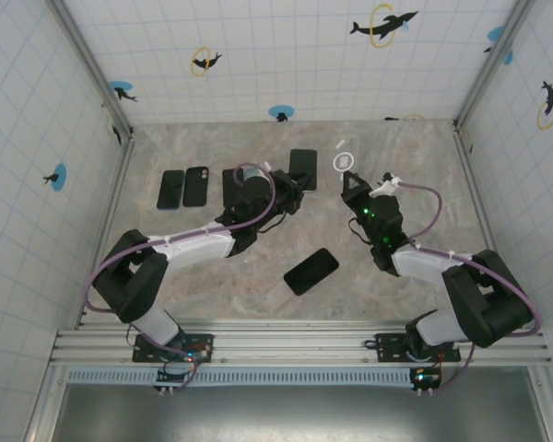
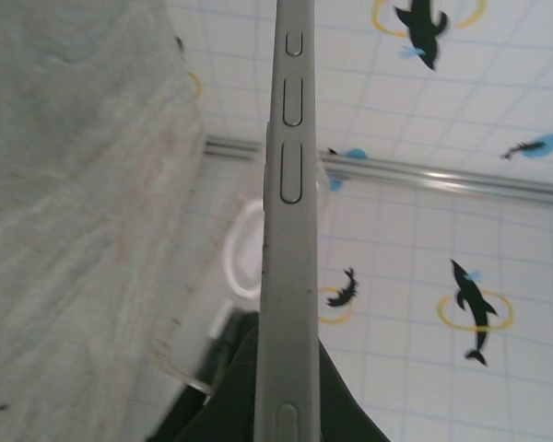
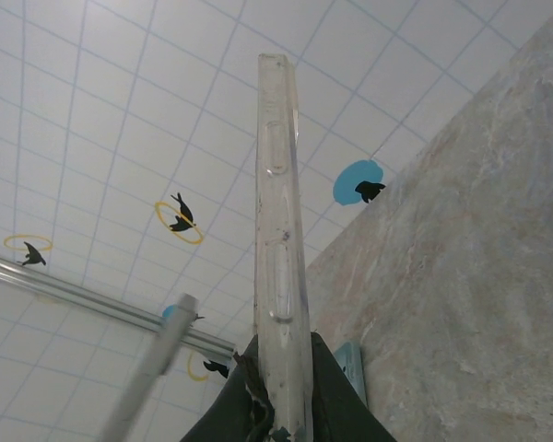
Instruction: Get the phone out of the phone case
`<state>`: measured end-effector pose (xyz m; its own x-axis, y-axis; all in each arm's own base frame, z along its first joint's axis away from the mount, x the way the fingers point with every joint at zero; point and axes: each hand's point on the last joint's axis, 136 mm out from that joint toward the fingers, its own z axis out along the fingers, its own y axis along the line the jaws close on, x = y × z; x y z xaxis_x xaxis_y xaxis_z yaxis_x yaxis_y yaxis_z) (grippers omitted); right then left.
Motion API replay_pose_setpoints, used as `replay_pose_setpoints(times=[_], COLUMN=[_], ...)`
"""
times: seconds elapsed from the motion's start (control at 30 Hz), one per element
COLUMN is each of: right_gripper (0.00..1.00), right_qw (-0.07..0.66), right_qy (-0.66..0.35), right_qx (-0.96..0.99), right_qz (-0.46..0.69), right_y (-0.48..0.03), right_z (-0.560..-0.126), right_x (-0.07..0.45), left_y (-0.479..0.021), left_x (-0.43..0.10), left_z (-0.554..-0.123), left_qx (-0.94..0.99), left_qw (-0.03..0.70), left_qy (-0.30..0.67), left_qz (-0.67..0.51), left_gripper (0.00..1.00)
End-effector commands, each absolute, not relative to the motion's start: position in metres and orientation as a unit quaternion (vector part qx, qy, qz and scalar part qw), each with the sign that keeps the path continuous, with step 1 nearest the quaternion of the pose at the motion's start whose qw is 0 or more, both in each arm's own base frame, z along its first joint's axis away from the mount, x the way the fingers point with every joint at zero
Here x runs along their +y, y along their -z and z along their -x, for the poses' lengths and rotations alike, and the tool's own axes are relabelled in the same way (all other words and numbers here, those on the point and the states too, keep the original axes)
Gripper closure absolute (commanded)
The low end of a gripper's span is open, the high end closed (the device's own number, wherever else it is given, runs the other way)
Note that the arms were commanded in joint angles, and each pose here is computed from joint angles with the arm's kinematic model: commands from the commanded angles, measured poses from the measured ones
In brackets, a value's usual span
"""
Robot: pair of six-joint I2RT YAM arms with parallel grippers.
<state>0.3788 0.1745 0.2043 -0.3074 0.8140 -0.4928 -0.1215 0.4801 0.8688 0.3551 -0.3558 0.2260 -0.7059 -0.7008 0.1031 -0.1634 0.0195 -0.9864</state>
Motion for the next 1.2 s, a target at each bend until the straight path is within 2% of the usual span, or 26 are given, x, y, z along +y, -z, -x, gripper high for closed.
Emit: replay_pose_setpoints(times=[0.0, 0.37, 0.57, 0.6, 1.17], right_gripper=[1.00, 1.00, 1.00, 1.00, 1.00], right_qw=[0.523, 0.511, 0.503, 0.502, 0.479], right_qy=[-0.446, -0.452, -0.453, -0.453, -0.459], right_qx=[0.682, 0.682, 0.686, 0.686, 0.693], right_qz=[-0.252, -0.263, -0.268, -0.269, -0.284], right_y=[-0.201, -0.192, -0.183, -0.182, -0.163], right_z=[-0.373, -0.373, -0.371, -0.371, -0.374], right_x=[0.172, 0.167, 0.163, 0.162, 0.161], left_y=[-0.224, -0.161, -0.124, -0.133, -0.086], left_x=[-0.348, -0.350, -0.345, -0.349, -0.366], left_z=[-0.369, -0.412, -0.421, -0.429, -0.453], left_qx=[0.671, 0.698, 0.708, 0.701, 0.724], left_qw=[0.245, 0.232, 0.214, 0.218, 0.155], left_qy=[0.628, 0.599, 0.583, 0.592, 0.569], left_qz=[0.308, 0.317, 0.335, 0.331, 0.357], left_gripper=[1.00, 1.00, 1.00, 1.00, 0.98])
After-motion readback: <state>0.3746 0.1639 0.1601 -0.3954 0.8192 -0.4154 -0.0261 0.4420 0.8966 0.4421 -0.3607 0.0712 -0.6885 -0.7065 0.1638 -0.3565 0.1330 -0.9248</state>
